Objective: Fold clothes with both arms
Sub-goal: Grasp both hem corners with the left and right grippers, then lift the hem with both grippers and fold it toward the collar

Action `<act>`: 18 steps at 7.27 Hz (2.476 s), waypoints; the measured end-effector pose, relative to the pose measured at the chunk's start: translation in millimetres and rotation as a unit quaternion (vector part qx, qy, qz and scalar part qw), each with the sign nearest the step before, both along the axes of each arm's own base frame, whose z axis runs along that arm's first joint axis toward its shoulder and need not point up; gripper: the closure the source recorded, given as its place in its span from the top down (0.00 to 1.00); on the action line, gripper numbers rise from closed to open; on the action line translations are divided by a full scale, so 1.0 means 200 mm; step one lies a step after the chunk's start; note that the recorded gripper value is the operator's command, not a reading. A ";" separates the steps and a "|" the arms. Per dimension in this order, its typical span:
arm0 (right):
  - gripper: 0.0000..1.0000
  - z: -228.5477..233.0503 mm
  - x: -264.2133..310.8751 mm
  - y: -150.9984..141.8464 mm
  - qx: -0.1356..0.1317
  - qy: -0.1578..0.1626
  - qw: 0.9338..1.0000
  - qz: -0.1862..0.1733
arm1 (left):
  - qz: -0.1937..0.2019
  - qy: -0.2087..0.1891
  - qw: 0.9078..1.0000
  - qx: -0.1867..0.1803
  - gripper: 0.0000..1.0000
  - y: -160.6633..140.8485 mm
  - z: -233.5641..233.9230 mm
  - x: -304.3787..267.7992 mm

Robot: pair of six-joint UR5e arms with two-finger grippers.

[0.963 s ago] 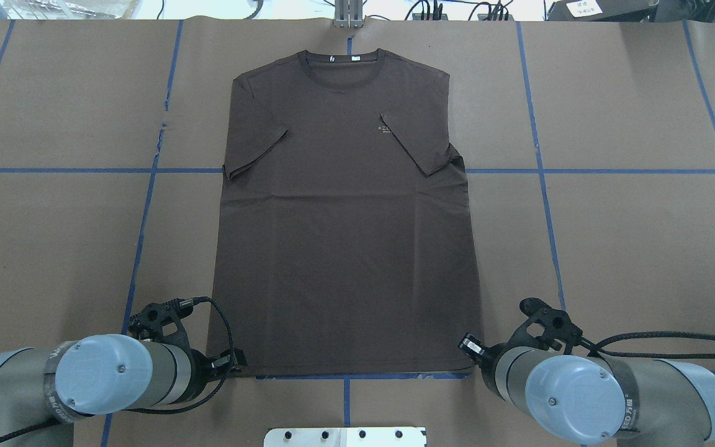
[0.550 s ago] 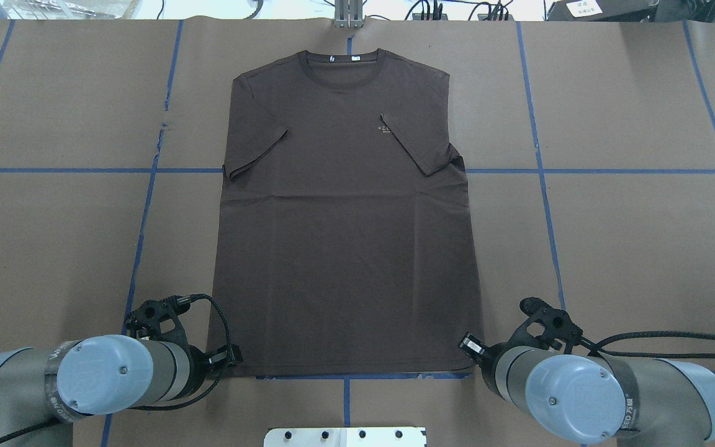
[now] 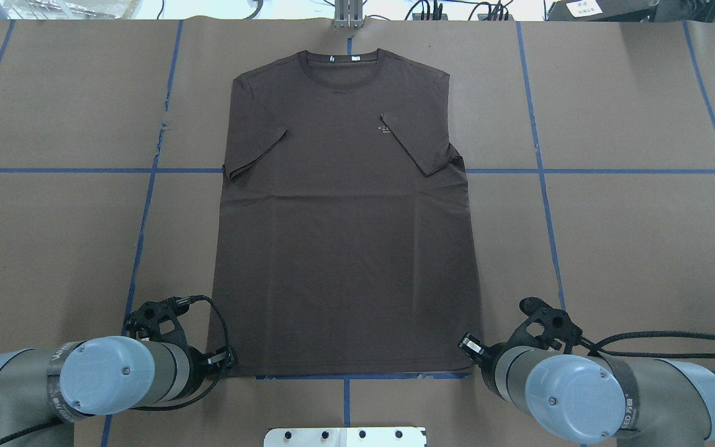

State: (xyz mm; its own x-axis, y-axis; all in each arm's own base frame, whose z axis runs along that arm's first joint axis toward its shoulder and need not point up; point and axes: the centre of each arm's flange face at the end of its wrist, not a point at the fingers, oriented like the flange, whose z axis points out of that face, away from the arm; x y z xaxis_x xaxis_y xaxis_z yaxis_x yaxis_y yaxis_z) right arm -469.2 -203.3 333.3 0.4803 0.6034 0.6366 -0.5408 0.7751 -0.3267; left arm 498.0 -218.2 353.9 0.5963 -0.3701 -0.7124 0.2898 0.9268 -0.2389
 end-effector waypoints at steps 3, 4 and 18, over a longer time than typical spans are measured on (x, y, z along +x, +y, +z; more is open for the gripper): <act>0.00 0.00 0.00 0.00 0.000 0.000 1.000 0.000 | -0.001 0.002 1.000 -0.002 0.00 0.00 -0.01 0.00; 0.00 0.00 0.00 0.00 0.000 0.000 1.000 0.000 | -0.001 0.003 1.000 -0.002 0.00 0.00 -0.01 0.00; 0.00 -0.22 0.19 -0.46 0.103 0.003 0.995 0.006 | -0.090 0.069 0.993 0.027 0.00 -0.50 -0.45 -0.19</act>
State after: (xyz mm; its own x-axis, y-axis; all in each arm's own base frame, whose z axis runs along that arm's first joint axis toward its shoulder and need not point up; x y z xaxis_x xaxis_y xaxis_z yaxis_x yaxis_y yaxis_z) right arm -431.5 -296.2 289.8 0.4789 0.4659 0.7440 -0.5514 0.8191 -0.1580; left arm 460.9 -318.2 263.3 0.4197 -0.4209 -0.8041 0.4198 0.8755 -0.2392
